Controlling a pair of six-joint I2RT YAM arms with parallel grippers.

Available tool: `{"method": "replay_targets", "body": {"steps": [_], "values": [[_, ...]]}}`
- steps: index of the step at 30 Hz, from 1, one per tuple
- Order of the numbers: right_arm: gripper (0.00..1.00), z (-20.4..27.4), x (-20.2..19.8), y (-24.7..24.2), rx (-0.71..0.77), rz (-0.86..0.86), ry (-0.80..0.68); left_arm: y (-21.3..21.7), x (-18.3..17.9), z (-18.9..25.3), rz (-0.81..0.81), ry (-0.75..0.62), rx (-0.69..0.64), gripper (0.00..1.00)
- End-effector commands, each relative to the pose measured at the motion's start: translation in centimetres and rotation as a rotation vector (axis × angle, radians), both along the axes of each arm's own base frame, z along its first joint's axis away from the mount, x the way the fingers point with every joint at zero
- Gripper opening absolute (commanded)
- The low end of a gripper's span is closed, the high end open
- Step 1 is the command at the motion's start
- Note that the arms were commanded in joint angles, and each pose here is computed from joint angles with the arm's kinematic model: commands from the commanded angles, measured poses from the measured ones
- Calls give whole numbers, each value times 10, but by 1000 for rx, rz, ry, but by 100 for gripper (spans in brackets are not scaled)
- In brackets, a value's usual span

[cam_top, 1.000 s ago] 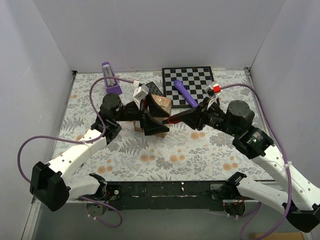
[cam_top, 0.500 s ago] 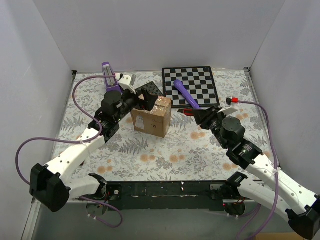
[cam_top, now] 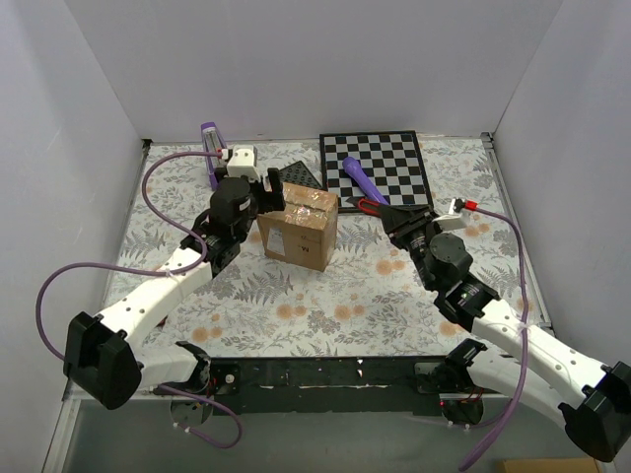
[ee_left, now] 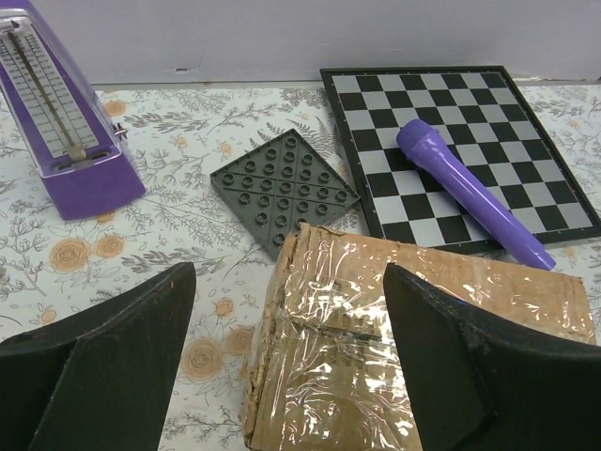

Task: Unpack the express box
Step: Cut the express box at the center of the board.

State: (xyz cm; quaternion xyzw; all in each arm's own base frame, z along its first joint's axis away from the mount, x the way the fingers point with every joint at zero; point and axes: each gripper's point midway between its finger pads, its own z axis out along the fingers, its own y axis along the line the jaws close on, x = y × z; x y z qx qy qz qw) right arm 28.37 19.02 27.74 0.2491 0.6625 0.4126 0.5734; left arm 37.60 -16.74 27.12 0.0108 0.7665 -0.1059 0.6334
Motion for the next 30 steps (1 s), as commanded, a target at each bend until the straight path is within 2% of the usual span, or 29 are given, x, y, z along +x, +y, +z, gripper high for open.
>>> {"method": "replay_targets", "body": {"steps": [1, 7, 10, 15, 20, 23, 26, 27, 30], "values": [[1, 34, 1, 6, 104, 22, -68, 6, 0, -8, 23, 14, 37, 80], [1, 27, -4, 13, 103, 63, -55, -8, -8, -25, -58, 63, -4, 73], [1, 26, -6, 13, 91, 68, -56, -16, -15, -29, -102, 80, -40, 66], [1, 21, -6, 10, 75, 58, -47, -27, -24, -31, -153, 102, -94, 47], [1, 19, -4, 14, 64, 65, -37, -34, -35, -39, -178, 145, -122, 44], [1, 17, -3, 15, 60, 64, -31, -36, -38, -41, -184, 153, -131, 44], [1, 17, -2, 12, 56, 50, -32, -33, -38, -42, -165, 154, -129, 49], [1, 17, -3, 11, 53, 47, -32, -31, -37, -42, -156, 153, -127, 56], [1, 18, -5, 1, 43, 16, -37, -25, -34, -40, -113, 145, -119, 70]]}}
